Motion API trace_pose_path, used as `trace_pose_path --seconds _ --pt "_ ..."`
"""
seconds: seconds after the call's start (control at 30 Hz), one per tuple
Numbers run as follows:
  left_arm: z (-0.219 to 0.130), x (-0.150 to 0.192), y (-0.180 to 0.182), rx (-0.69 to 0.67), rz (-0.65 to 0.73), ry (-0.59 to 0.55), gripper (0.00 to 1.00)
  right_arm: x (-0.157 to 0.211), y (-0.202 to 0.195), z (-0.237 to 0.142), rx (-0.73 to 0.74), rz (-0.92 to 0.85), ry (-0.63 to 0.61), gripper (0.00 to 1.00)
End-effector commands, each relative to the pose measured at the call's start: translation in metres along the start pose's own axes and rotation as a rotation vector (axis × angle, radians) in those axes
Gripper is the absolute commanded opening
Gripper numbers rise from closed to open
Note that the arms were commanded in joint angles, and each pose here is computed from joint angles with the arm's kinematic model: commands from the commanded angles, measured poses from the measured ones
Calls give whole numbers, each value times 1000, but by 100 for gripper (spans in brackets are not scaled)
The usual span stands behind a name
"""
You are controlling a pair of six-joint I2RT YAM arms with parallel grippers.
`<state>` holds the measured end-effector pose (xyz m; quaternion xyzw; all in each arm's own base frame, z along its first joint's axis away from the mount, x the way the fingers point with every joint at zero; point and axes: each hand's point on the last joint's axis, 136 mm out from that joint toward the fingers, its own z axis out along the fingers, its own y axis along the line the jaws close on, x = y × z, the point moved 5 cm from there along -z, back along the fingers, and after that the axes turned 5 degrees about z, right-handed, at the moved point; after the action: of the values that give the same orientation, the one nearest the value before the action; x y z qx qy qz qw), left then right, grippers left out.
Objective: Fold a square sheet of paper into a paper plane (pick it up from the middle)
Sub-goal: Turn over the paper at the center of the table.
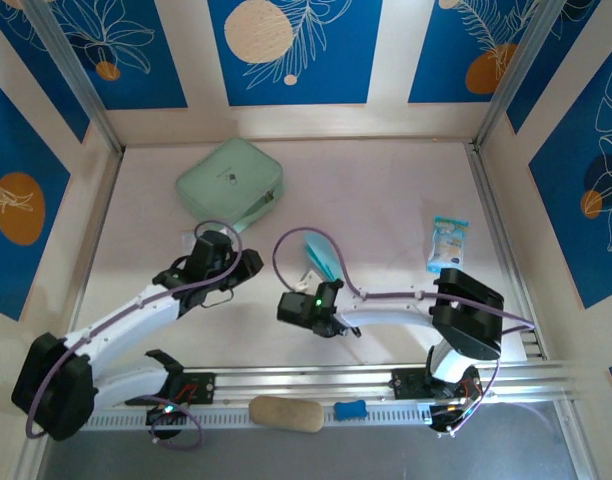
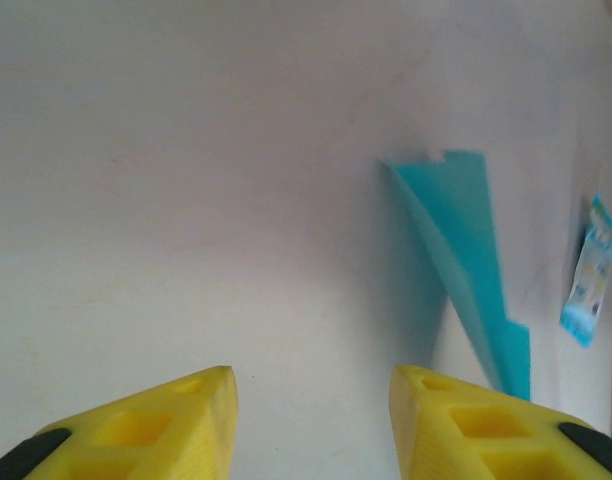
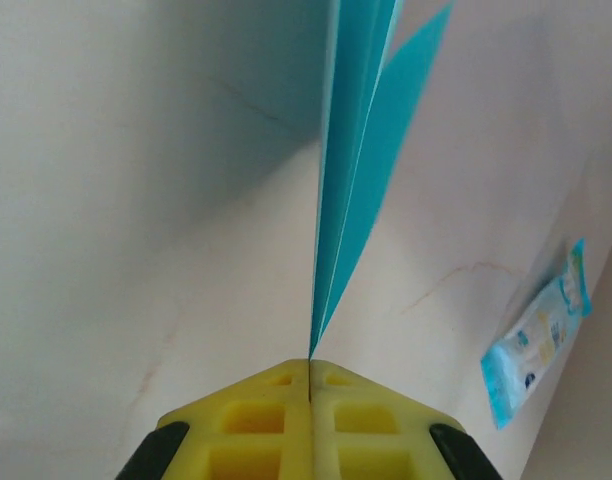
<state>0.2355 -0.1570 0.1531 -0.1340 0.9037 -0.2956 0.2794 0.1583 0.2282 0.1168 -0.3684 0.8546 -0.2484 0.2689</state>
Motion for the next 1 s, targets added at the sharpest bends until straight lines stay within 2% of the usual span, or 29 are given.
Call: trace_pose_path --seconds 0.0,0.07,0.17,0.3,0.4,0.53,0.6,0.8,0.97 --pt "-8 1 23 -59 -70 -43 46 -7 19 -12 -94 -25 -60 8" --pt "-11 0 26 -54 -77 -54 46 -9 27 -19 -200 17 -52 13" --pt "-12 -1 24 -50 -72 -46 46 -13 34 -31 -369 80 -68 35" --pt "-9 -1 21 -34 -73 -26 46 -19 24 -46 -577 205 -122 45" --pt "-5 -1 18 -21 -74 -12 45 -20 1 -47 -708 374 -144 46" --pt "1 0 13 10 -73 15 41 -20 -23 -29 -1037 684 -76 30" --pt "5 2 11 23 -71 38 38 -19 -27 -19 -1140 773 -41 21" --pt "17 7 11 39 -86 82 31 -23 -13 9 -1253 824 118 7" --pt "21 10 10 45 -83 108 26 -22 7 31 -1273 835 241 4"
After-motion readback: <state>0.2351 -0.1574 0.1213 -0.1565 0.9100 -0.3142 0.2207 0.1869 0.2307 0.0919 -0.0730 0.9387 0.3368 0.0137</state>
